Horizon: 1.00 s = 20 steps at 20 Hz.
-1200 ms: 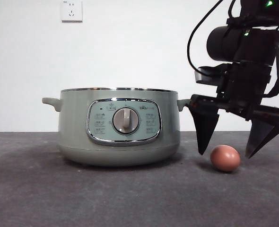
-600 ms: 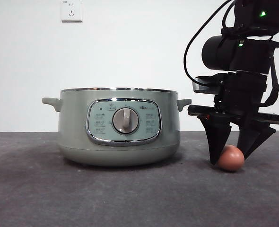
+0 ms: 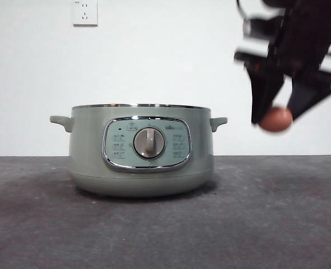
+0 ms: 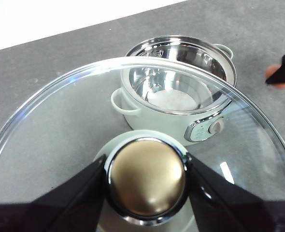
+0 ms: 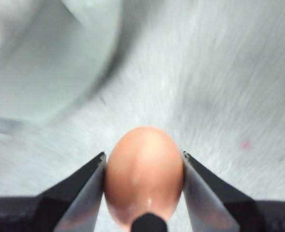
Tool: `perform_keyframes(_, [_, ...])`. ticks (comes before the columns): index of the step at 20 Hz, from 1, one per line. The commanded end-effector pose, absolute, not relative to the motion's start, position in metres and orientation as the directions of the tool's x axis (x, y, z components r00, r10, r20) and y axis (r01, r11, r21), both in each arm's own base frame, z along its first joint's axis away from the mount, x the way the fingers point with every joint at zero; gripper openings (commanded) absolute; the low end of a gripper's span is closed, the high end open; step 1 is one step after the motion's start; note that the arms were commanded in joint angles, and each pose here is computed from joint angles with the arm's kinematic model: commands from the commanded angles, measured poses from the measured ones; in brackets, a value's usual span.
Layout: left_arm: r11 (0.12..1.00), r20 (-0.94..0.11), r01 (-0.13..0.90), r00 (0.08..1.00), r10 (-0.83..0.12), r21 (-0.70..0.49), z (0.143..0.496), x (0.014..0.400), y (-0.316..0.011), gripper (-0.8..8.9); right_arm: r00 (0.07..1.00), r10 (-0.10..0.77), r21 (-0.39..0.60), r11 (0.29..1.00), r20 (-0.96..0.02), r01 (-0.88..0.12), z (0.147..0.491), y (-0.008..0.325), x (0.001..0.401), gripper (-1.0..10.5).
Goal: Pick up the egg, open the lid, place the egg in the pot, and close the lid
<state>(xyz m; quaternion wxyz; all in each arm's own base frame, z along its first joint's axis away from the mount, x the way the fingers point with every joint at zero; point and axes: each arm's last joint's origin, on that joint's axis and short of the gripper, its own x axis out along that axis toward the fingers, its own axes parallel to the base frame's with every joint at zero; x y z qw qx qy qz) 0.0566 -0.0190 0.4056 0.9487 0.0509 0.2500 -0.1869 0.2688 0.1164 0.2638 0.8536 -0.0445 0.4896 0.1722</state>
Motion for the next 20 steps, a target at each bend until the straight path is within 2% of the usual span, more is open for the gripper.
perform_keyframes(1, [0.925,-0.430,0.380,0.835,-0.342,0.003,0.414,0.054,-0.018,-0.08,0.544,0.305,0.100,0.922,-0.782,-0.373,0.292,0.123,0.268,-0.1])
perform_keyframes(5, [0.925,-0.434,0.381,0.833,-0.343,0.002,0.413,0.054,-0.018,-0.08,0.630,0.403,0.103,0.884,-0.664,-0.456,0.334,0.153,0.277,-0.1])
perform_keyframes(9, [0.922,-0.437,0.387,0.829,-0.349,-0.002,0.413,0.054,-0.019,-0.08,0.621,0.454,0.078,0.841,-0.639,-0.535,0.347,0.195,0.306,-0.1])
perform_keyframes(14, [0.922,-0.452,0.387,0.822,-0.347,-0.004,0.412,0.053,-0.018,-0.08,0.563,0.472,0.068,0.803,-0.678,-0.592,0.332,0.251,0.349,-0.1])
perform_keyframes(20, [0.922,-0.454,0.387,0.821,-0.346,-0.004,0.411,0.053,-0.018,-0.08,0.478,0.444,0.040,0.763,-0.758,-0.645,0.279,0.295,0.380,-0.1])
